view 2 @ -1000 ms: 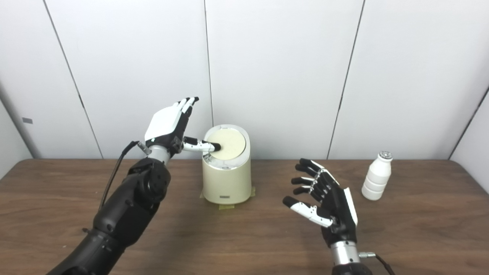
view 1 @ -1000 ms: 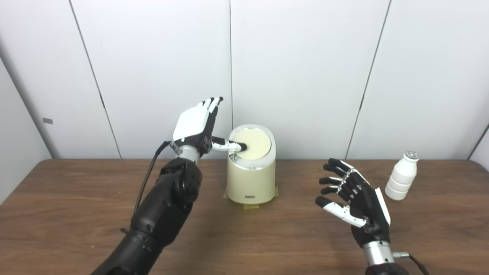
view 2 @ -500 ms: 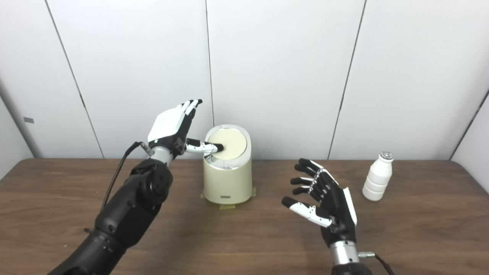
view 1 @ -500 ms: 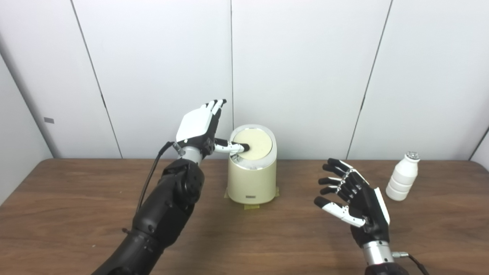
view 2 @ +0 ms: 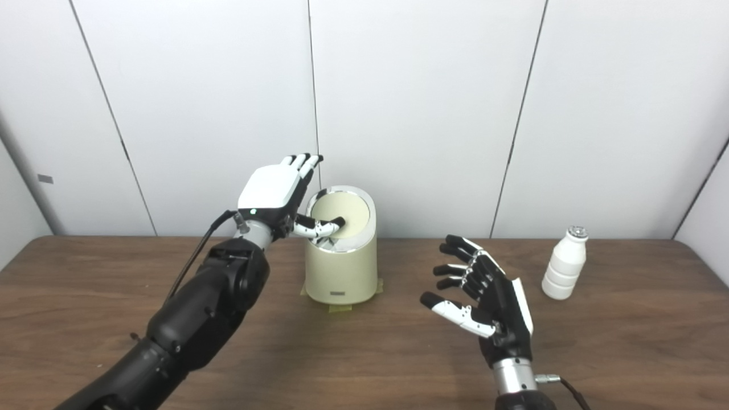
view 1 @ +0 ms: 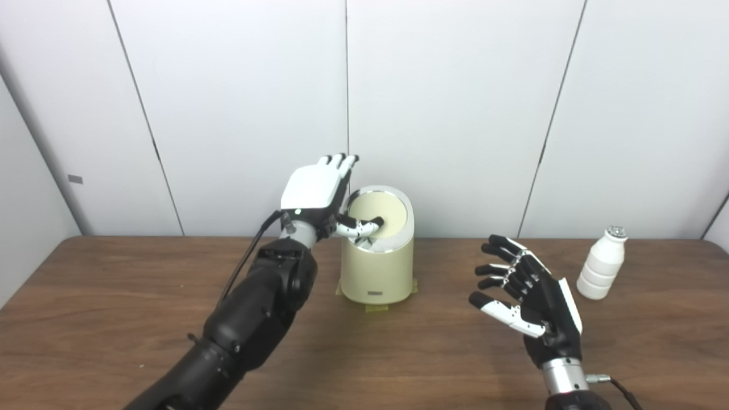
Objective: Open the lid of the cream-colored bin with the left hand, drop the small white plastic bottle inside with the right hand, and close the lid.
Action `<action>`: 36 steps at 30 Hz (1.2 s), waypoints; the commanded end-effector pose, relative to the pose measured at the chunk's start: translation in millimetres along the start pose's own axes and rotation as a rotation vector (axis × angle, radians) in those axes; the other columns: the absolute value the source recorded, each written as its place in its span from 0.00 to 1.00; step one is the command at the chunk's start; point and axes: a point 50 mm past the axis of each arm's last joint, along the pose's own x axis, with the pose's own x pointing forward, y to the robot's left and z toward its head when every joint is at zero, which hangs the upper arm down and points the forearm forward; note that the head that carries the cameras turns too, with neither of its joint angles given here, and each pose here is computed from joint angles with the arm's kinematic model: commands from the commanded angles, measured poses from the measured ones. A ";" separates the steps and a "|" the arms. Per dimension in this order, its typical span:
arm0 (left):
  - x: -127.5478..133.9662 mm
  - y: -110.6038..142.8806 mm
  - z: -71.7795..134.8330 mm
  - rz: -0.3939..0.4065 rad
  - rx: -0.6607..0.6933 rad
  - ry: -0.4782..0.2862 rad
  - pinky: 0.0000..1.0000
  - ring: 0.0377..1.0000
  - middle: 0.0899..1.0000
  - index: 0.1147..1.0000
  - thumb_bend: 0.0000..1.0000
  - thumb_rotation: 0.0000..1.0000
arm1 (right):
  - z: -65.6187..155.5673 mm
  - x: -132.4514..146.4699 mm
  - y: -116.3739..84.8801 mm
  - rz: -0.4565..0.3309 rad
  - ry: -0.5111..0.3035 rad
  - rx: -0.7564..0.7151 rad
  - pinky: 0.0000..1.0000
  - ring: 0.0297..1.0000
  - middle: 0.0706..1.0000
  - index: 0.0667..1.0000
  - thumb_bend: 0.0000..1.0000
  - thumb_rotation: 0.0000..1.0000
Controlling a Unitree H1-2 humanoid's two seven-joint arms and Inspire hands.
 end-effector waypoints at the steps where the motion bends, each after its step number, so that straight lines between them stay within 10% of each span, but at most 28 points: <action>1: 4.0 7.0 -1.0 -0.041 0.112 0.024 1.00 1.00 1.00 1.00 1.00 0.11 | 17.8 11.3 0.7 0.008 -0.078 -0.004 0.49 0.59 0.73 0.73 0.79 0.22; 17: 1.7 19.8 -6.2 -0.060 0.172 0.067 0.91 1.00 1.00 1.00 0.95 0.15 | 14.4 11.0 -1.8 0.012 -0.070 0.001 0.50 0.61 0.73 0.73 0.80 0.23; 28: -25.4 55.4 -29.4 0.436 -0.509 0.084 0.60 0.80 0.87 0.90 0.76 0.26 | 14.6 9.4 -3.2 0.008 -0.060 -0.005 0.50 0.62 0.73 0.72 0.82 0.25; 36: -86.9 33.2 -53.0 0.562 -0.985 0.123 0.63 0.79 0.81 0.83 0.70 0.26 | 16.7 9.2 -2.3 0.010 -0.054 0.001 0.50 0.63 0.73 0.71 0.79 0.22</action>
